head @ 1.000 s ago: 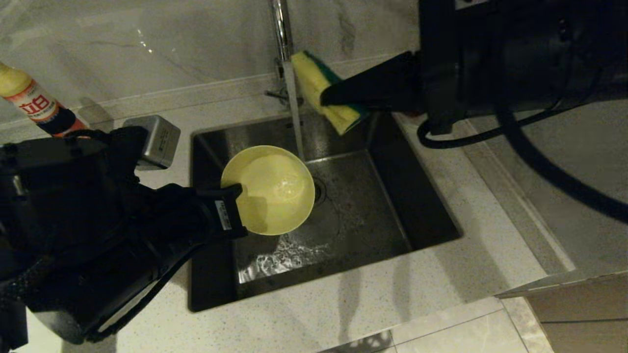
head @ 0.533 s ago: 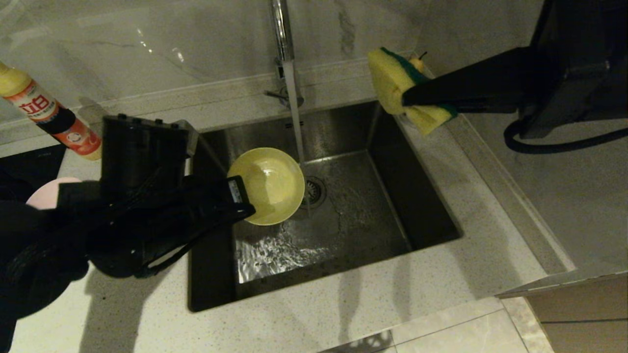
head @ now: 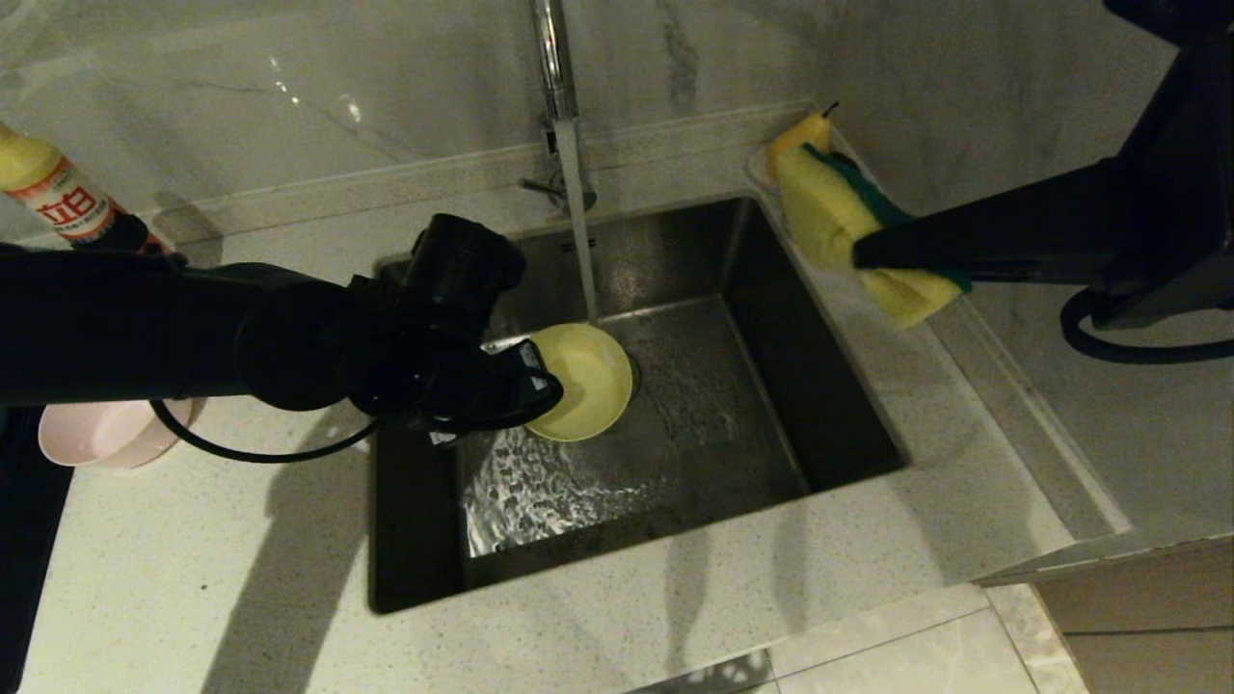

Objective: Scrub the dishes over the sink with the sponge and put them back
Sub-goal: Rinse the bowl

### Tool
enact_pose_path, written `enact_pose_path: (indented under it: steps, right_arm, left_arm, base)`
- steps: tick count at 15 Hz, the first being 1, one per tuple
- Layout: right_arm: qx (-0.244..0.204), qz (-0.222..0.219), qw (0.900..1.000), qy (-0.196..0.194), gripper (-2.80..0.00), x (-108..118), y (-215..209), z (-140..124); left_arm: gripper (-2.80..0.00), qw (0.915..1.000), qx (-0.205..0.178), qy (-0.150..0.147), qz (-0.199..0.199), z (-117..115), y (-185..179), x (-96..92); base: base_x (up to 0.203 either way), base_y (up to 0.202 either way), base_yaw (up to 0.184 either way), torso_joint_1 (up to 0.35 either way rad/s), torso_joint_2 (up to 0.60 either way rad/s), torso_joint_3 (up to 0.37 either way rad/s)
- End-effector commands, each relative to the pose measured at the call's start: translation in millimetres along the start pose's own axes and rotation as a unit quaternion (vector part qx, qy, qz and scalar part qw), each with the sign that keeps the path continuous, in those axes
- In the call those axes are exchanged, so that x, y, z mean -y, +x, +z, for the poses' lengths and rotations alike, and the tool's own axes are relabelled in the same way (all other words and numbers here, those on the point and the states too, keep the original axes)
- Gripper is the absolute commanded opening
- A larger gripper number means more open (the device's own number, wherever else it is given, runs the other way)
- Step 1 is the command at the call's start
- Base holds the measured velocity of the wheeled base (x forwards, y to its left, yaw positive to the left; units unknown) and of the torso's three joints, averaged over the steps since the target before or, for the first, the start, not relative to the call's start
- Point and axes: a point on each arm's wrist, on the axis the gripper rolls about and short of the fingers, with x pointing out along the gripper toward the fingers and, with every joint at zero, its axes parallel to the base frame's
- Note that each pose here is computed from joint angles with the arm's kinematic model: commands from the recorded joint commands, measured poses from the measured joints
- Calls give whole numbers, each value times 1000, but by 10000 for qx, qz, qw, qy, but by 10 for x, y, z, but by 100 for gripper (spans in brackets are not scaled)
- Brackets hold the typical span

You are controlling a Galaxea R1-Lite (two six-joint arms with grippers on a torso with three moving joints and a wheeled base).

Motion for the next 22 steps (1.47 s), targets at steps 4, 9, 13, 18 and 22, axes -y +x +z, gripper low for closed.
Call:
enact_pose_path:
  steps: [4,9,13,18,22]
  right_arm:
    - [81,91,9999,2,-280,10,46,1]
    - [76,95,9999,3,-280,58,95,-56]
    - [86,90,9999,2,-280,57,77,-61]
    - [42,67,10000,20,-280,71,67,-96]
    - [13,52,10000,33,-280,81,79,-107]
  left_arm:
    - [-280,9998,53,-166,46,84,227,55]
    - [-280,9991,212,-368,10,193,340,87]
    - [-280,9988,244,-431,40,249,362,64]
    - [-280,9989,99,-425,174,166,280,-26]
    - [-280,9990,177,-354,212,144,70,-114]
  base:
    - [0,0,0,0,0,0]
    - [0,0,0,0,0,0]
    - [0,0,0,0,0,0]
    - [0,0,0,0,0,0]
    - [0,0,0,0,0,0]
